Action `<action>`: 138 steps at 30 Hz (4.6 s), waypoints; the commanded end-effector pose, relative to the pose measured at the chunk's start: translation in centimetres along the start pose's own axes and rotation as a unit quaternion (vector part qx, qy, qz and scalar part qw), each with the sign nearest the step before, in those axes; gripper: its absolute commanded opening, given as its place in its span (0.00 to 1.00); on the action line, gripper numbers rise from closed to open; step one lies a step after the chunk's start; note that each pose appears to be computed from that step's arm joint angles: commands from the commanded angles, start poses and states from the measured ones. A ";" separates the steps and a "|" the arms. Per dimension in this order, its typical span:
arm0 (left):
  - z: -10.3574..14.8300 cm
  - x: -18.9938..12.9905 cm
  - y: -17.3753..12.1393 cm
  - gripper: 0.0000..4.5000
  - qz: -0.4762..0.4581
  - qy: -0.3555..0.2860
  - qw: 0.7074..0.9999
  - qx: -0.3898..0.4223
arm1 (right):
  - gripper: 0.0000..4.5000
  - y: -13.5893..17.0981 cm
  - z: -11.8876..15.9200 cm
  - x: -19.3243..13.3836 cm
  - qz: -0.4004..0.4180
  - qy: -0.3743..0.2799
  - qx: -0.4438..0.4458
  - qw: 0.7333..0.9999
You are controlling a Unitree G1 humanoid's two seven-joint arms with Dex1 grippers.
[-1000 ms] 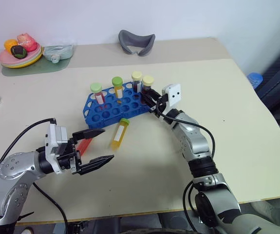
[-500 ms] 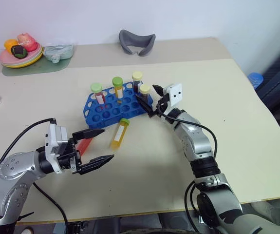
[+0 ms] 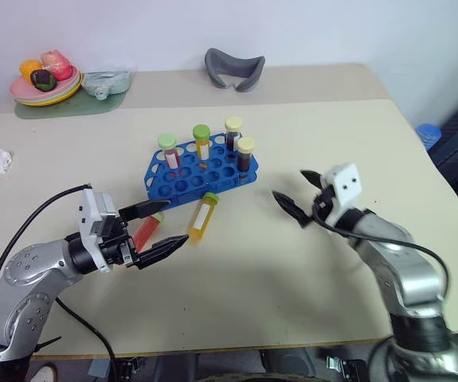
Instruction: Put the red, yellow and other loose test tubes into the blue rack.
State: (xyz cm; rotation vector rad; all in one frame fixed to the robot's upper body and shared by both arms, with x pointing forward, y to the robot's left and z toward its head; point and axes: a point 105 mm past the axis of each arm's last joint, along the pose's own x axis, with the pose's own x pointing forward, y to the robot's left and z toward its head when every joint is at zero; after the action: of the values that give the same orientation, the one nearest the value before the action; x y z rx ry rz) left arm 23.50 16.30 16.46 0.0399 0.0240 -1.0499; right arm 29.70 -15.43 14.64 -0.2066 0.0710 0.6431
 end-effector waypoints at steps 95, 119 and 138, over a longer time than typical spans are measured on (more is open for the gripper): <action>2.0 5.7 1.8 1.00 0.046 0.312 0.941 -0.125 | 0.98 2.6 2.3 -1.4 0.316 -0.072 -0.135 0.936; 1.8 10.7 4.6 1.00 0.149 0.405 0.882 -0.188 | 0.98 3.0 2.8 -1.7 0.278 -0.074 -0.148 0.946; 0.1 11.7 5.3 1.00 0.191 0.484 0.824 -0.223 | 0.98 2.8 2.5 -2.2 0.256 -0.072 -0.146 0.953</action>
State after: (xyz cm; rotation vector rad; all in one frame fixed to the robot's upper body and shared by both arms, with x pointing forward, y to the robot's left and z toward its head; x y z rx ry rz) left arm 33.80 8.92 15.41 0.1422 1.1591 -0.5018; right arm 26.58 -13.94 15.54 -0.4020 -0.0600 1.1976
